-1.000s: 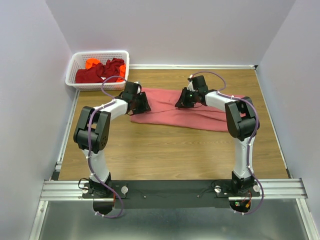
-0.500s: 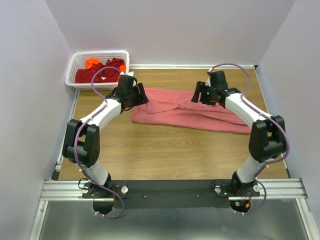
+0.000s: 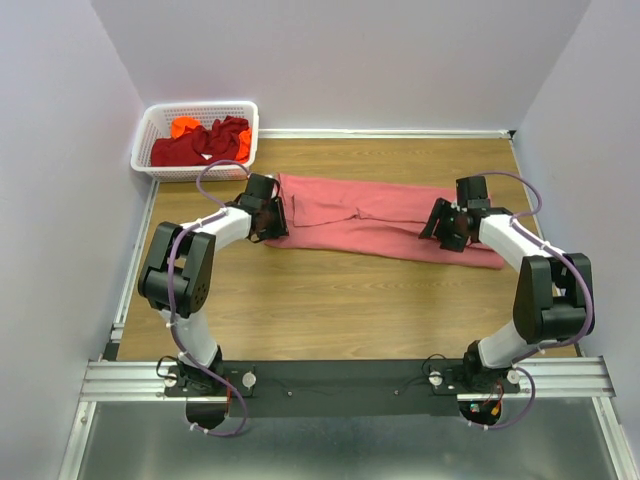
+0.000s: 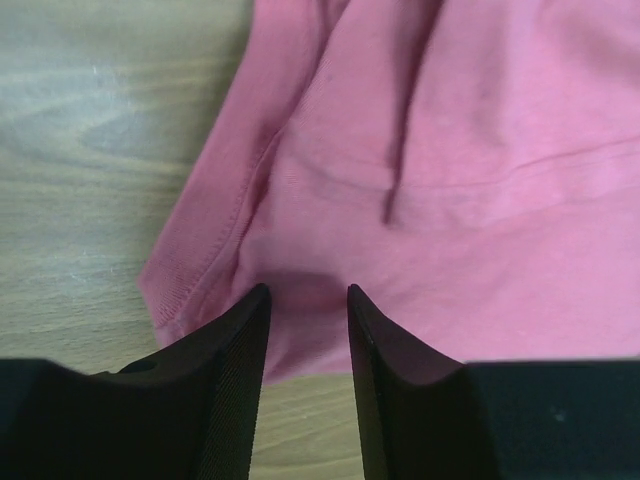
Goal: Fold and stack the t-shirts
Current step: Fold the tshirt
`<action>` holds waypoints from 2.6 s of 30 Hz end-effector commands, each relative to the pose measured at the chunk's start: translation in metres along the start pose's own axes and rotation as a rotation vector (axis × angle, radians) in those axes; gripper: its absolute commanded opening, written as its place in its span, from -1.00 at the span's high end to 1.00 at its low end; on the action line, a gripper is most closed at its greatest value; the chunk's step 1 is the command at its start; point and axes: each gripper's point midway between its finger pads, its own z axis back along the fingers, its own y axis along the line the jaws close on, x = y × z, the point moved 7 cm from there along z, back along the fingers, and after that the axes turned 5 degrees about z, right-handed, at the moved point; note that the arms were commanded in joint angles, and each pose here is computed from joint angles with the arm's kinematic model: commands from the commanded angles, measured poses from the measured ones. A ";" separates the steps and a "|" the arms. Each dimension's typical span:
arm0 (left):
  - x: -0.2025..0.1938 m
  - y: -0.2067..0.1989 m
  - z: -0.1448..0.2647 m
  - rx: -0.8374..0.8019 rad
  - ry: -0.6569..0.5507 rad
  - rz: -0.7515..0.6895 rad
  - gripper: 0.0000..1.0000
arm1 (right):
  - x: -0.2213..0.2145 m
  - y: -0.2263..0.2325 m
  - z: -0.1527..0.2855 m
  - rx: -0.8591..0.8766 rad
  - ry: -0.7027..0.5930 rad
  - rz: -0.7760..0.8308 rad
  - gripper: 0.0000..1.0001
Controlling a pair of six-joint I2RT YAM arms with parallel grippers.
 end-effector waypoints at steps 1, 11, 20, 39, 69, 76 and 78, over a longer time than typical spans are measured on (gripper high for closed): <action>-0.011 0.016 -0.010 0.064 0.014 -0.009 0.13 | -0.003 -0.009 0.000 0.003 -0.017 -0.066 -0.41; -0.016 0.024 -0.004 0.087 0.009 -0.007 0.14 | 0.004 -0.022 -0.018 -0.037 -0.041 -0.078 -0.32; -0.018 0.025 0.000 0.082 0.001 -0.008 0.14 | 0.025 -0.039 -0.028 -0.098 -0.069 -0.066 -0.31; -0.013 0.027 0.004 0.112 -0.029 -0.004 0.15 | 0.076 -0.039 -0.010 -0.134 -0.224 -0.024 -0.31; -0.018 0.060 0.002 0.184 0.006 0.083 0.19 | -0.067 -0.171 0.005 -0.205 -0.199 -0.757 0.60; -0.020 0.075 0.010 0.208 0.005 0.122 0.19 | -0.070 -0.167 0.022 -0.231 -0.234 -0.791 0.60; -0.015 0.071 0.013 0.194 -0.007 0.120 0.16 | -0.062 -0.163 0.029 -0.199 -0.267 -0.770 0.60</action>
